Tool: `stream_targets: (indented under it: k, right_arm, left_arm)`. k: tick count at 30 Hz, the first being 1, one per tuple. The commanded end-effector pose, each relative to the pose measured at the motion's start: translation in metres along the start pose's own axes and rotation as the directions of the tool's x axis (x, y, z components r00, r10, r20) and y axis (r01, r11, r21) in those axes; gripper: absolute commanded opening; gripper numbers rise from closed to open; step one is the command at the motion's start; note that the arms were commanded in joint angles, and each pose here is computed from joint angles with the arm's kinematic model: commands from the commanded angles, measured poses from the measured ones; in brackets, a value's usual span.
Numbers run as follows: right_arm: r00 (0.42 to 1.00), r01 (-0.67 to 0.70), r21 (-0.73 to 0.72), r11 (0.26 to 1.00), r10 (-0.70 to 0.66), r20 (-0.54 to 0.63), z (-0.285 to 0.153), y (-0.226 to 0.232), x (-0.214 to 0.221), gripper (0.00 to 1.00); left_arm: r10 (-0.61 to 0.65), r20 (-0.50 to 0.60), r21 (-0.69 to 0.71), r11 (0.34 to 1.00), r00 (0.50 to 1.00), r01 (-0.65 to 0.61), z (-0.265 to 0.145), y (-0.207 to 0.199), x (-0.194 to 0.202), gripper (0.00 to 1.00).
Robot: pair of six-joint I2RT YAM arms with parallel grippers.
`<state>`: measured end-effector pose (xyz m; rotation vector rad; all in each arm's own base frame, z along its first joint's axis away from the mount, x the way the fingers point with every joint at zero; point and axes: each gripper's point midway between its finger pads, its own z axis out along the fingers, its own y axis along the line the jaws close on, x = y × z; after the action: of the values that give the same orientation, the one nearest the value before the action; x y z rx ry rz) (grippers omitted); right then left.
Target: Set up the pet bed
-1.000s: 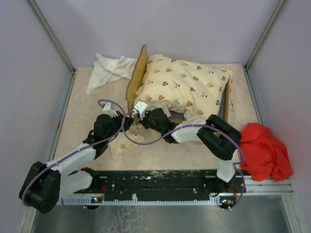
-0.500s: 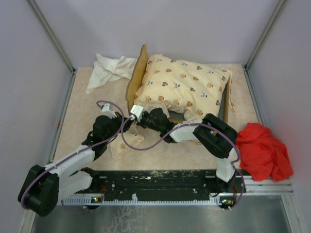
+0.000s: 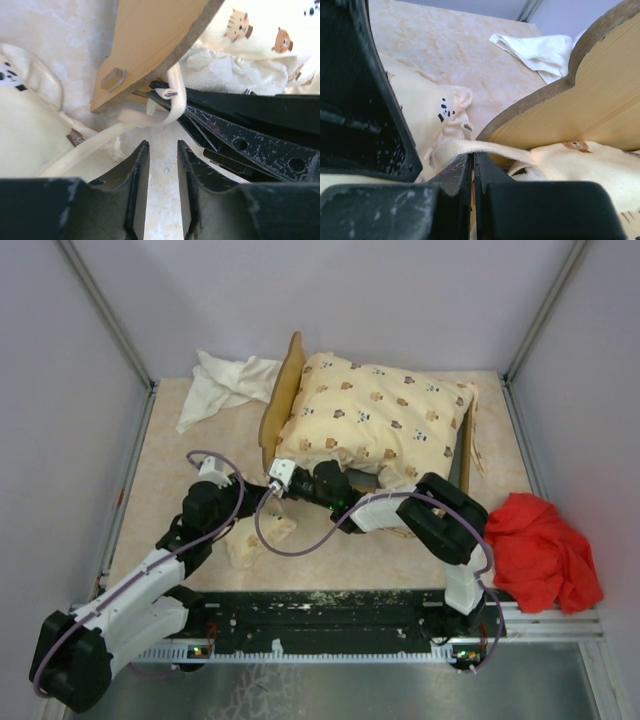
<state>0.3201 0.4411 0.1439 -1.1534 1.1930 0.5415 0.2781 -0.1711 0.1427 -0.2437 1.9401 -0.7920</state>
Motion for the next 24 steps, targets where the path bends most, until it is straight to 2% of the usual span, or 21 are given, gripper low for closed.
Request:
stream_targets:
  k: [1, 3, 6, 10, 17, 24]
  right_arm:
    - [0.996, 0.047, -0.004, 0.999, -0.046, 0.075, 0.003, -0.004, -0.011, 0.00]
    - [0.996, 0.053, -0.011, 0.999, -0.052, 0.077, 0.003, -0.003, -0.011, 0.00]
    - [0.995, 0.063, -0.011, 0.998, -0.062, 0.078, 0.002, -0.003, -0.012, 0.00]
    - [0.995, 0.066, -0.001, 0.998, -0.066, 0.081, 0.000, -0.005, -0.014, 0.00]
    - [0.993, 0.064, 0.009, 0.998, -0.065, 0.099, -0.001, -0.008, -0.021, 0.00]
    - [0.992, 0.061, 0.015, 0.998, -0.062, 0.107, 0.000, -0.009, -0.023, 0.00]
  left_arm:
    - [-0.037, 0.080, -0.109, 0.993, 0.996, 0.046, -0.010, 0.003, -0.031, 0.39]
    - [-0.060, 0.095, -0.141, 0.987, 0.994, 0.073, -0.012, 0.005, -0.039, 0.44]
    - [-0.112, 0.083, -0.118, 0.986, 0.990, 0.121, -0.009, -0.005, -0.044, 0.51]
    - [-0.216, 0.054, -0.104, 0.970, 0.975, 0.220, -0.002, -0.016, -0.045, 0.55]
    - [-0.348, 0.039, -0.074, 0.934, 0.937, 0.350, 0.009, -0.022, -0.051, 0.53]
    - [-0.430, 0.020, -0.083, 0.899, 0.902, 0.430, 0.017, -0.011, -0.041, 0.46]
